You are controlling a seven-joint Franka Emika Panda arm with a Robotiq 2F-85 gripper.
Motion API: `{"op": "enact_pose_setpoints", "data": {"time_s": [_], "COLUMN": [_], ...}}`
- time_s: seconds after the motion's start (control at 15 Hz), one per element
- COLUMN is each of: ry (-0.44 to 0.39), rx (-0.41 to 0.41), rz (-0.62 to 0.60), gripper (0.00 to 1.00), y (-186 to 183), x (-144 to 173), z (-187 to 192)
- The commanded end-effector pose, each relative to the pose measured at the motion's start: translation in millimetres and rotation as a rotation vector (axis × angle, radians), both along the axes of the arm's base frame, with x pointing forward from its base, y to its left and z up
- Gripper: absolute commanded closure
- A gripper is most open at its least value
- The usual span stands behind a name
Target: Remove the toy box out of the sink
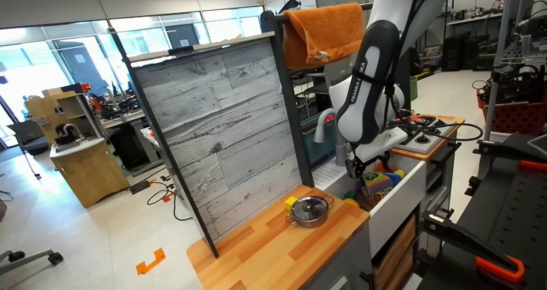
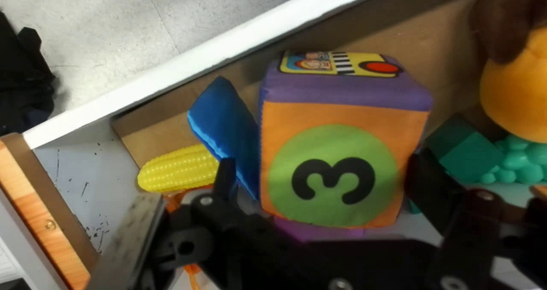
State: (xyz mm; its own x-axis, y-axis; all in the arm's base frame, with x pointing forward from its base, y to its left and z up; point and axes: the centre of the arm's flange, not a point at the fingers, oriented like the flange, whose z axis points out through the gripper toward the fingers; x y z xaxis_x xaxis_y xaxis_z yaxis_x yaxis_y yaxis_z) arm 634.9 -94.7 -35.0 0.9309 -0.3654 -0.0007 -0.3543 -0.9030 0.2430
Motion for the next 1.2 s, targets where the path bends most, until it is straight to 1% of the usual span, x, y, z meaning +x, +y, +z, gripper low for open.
{"op": "enact_pose_setpoints", "data": {"time_s": [0.0,0.07,0.13,0.4,0.8,0.87,0.93,1.0,1.07,1.13], "ry": [0.004,0.007,0.006,-0.003,-0.001,0.005,0.025,0.067,0.101,0.127], "rx": [-0.005,-0.013,-0.018,-0.022,-0.038,-0.041,-0.044,-0.052,-0.062,-0.069], "rz": [-0.027,-0.029,-0.028,-0.028,-0.033,-0.040,-0.053,-0.078,-0.097,-0.106], "gripper": [0.00,0.25,0.26,0.57,0.95,0.99,1.00,1.00,0.97,0.97], "y": [-3,-2,-2,3,1,1,3,7,13,20], "x": [11,12,13,15,17,14,9,1,-7,-18], "z": [-10,-12,-12,-11,-7,-3,2,11,22,38]}}
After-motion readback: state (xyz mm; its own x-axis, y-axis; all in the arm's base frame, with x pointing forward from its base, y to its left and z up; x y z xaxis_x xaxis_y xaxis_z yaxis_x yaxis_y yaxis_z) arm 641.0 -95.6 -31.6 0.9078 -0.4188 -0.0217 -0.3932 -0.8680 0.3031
